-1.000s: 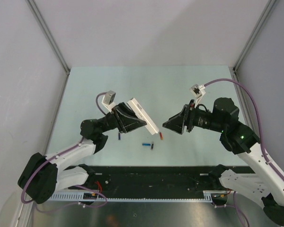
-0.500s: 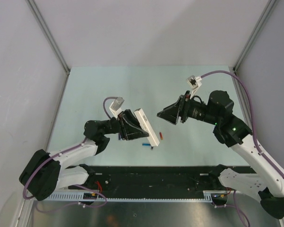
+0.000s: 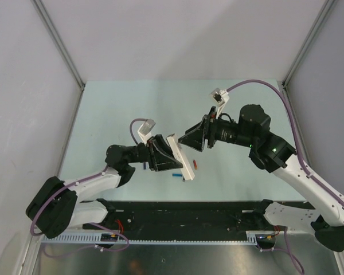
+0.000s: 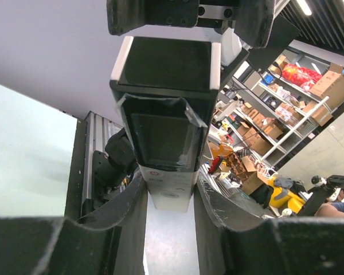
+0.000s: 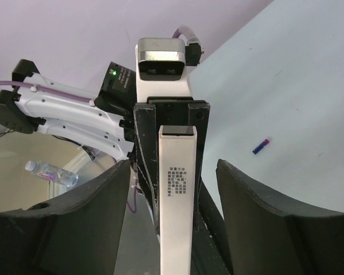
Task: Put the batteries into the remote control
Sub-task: Remove the battery cover from the remote control.
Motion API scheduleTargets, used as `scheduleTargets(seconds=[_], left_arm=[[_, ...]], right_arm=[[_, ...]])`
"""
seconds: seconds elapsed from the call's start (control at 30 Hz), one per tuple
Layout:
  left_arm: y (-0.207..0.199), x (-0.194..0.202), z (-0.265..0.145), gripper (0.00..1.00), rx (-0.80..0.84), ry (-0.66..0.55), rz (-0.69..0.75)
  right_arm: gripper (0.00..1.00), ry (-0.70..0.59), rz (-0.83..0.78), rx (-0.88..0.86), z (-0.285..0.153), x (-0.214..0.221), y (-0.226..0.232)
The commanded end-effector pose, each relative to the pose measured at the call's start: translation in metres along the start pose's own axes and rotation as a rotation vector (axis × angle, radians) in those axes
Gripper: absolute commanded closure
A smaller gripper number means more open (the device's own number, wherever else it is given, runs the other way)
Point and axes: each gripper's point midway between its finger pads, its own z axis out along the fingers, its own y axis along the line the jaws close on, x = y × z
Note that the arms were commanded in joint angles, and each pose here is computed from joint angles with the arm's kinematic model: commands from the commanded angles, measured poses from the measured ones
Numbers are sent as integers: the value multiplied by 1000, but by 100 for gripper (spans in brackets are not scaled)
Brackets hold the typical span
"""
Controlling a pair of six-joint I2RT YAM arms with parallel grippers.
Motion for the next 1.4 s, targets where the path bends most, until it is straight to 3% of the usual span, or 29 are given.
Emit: scheduleTargets(seconds=[0.0,0.37,0.87,1.37], left_arm=[[-55,-22,2,100,216,-87,327],[-62,-23,3,100,235,-91,332],[-61,-25,4,100,230,-105,331],[-57,-35,7,100,219,-135,332]], right_arm=[[34,-17,-60,16,2,-10,5],[39,43,-63,50,12,6,-3],[60,82,-57,57,13,17,-5],[60,89,-64,98,7,20,-11]])
